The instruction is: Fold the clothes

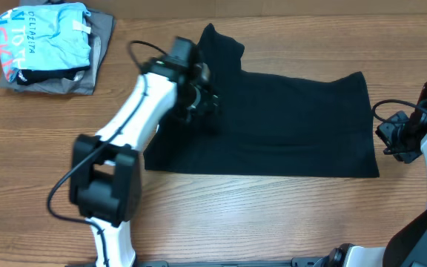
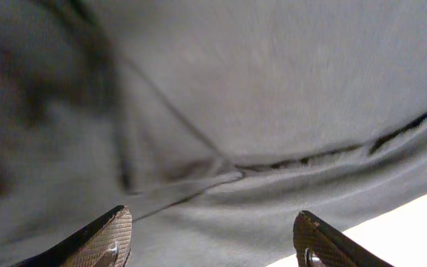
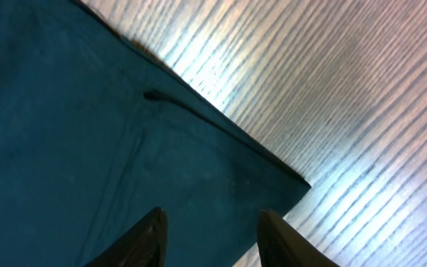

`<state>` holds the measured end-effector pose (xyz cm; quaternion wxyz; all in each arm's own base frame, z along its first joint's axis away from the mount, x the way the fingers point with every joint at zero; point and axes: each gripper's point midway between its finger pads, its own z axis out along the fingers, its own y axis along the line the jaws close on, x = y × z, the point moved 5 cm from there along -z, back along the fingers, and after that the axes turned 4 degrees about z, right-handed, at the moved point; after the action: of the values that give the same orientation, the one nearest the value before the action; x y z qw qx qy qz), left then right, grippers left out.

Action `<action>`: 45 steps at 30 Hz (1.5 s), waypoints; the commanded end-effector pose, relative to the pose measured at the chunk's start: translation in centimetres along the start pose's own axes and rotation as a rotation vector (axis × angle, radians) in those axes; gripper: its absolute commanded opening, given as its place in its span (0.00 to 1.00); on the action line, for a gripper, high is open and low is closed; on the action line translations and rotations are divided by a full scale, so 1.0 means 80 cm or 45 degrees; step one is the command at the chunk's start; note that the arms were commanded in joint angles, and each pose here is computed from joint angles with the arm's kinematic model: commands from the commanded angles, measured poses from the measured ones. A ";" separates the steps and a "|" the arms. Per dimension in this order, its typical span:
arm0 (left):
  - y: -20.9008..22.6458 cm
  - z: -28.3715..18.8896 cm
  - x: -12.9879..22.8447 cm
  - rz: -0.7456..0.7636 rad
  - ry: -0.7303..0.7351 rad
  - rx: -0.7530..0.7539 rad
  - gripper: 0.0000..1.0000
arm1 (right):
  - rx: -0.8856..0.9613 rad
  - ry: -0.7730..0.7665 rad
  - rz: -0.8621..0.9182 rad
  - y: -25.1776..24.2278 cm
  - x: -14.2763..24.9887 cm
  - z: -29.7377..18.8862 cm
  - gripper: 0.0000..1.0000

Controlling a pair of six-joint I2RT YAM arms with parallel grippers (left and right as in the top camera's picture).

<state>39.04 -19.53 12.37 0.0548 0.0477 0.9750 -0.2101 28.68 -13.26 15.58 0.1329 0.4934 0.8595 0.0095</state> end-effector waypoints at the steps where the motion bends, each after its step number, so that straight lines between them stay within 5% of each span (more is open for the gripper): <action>1: 0.007 0.045 0.017 -0.008 0.126 -0.040 0.73 | -0.003 0.004 0.000 0.000 0.000 -0.005 0.43; 16: 0.039 0.047 0.015 -0.048 0.139 -0.194 0.72 | 0.004 0.008 -0.008 -0.001 0.001 -0.005 0.43; 35: 0.038 0.070 -0.005 0.013 0.061 -0.161 0.65 | 0.014 0.021 -0.009 -0.003 0.003 -0.005 0.43; 45: 0.022 0.071 -0.015 0.059 0.023 -0.040 0.33 | 0.014 0.022 -0.009 -0.003 0.003 -0.005 0.43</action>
<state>40.74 -19.65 6.67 0.0542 0.0579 0.9822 -0.1700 28.04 -12.98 15.41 0.1148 0.4939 0.8619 0.0074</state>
